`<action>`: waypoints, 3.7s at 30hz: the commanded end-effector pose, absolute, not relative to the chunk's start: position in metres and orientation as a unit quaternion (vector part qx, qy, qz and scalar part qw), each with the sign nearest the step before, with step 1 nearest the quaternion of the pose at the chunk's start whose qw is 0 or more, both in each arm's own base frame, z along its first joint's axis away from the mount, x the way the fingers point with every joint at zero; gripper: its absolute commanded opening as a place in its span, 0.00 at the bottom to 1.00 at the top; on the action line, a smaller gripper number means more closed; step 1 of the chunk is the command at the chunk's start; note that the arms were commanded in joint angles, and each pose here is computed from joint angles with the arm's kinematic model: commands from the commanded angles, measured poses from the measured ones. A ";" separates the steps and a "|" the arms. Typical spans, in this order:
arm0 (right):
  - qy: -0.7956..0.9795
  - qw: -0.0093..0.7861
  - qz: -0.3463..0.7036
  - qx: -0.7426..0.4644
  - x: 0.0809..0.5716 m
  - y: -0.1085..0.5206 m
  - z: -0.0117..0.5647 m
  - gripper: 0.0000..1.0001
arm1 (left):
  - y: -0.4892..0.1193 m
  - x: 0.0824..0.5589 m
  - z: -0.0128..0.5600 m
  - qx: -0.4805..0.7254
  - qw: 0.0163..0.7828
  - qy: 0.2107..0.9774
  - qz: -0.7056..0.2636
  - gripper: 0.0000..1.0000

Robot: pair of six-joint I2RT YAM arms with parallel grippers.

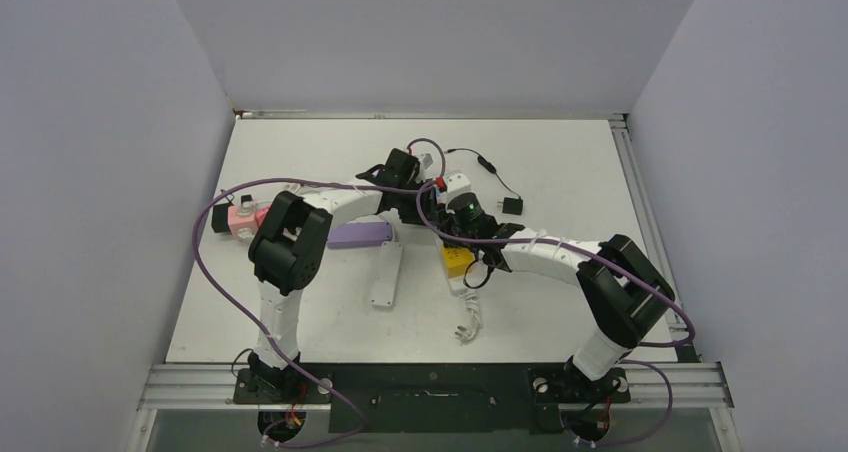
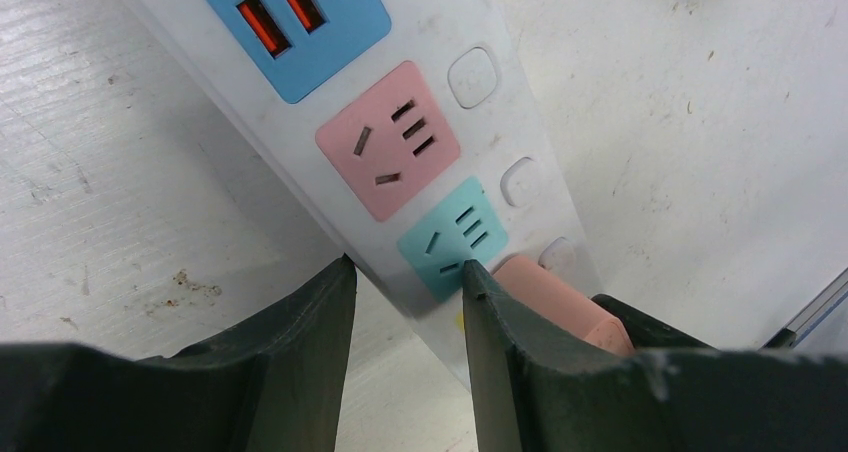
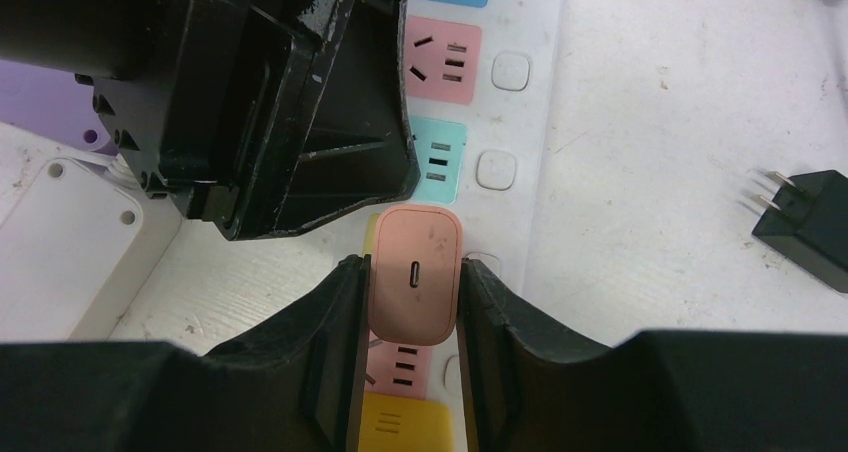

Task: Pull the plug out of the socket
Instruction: Remove the plug from the socket.

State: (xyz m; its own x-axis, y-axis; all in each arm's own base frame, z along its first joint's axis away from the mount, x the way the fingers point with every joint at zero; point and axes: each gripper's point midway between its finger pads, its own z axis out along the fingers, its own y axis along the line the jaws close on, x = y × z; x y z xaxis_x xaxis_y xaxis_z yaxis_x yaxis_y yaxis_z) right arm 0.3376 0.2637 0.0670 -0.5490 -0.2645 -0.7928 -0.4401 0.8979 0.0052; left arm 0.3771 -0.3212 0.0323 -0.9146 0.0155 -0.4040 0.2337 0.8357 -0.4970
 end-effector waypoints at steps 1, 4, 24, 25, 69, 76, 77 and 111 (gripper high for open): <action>0.860 0.440 0.119 -0.228 0.330 0.280 0.082 0.05 | -0.291 0.347 -0.038 0.082 0.135 0.971 -0.179 0.38; 0.862 0.441 0.122 -0.217 0.332 0.277 0.083 0.05 | -0.291 0.347 -0.037 0.082 0.136 0.971 -0.179 0.38; 0.868 0.435 0.160 -0.179 0.341 0.256 0.085 0.05 | -0.289 0.347 -0.038 0.083 0.136 0.972 -0.175 0.38; 0.867 0.440 0.150 -0.180 0.341 0.256 0.086 0.05 | -0.290 0.347 -0.038 0.083 0.136 0.972 -0.175 0.38; 0.853 0.464 0.100 -0.218 0.332 0.269 0.098 0.05 | -0.287 0.346 -0.042 0.086 0.133 0.973 -0.167 0.38; 0.854 0.466 0.106 -0.207 0.333 0.267 0.100 0.05 | -0.287 0.346 -0.042 0.087 0.133 0.973 -0.166 0.38; 0.855 0.464 0.111 -0.203 0.333 0.266 0.100 0.05 | -0.287 0.346 -0.042 0.087 0.133 0.973 -0.165 0.38; 0.851 0.478 0.127 -0.177 0.337 0.257 0.113 0.05 | -0.286 0.345 -0.046 0.091 0.131 0.974 -0.159 0.38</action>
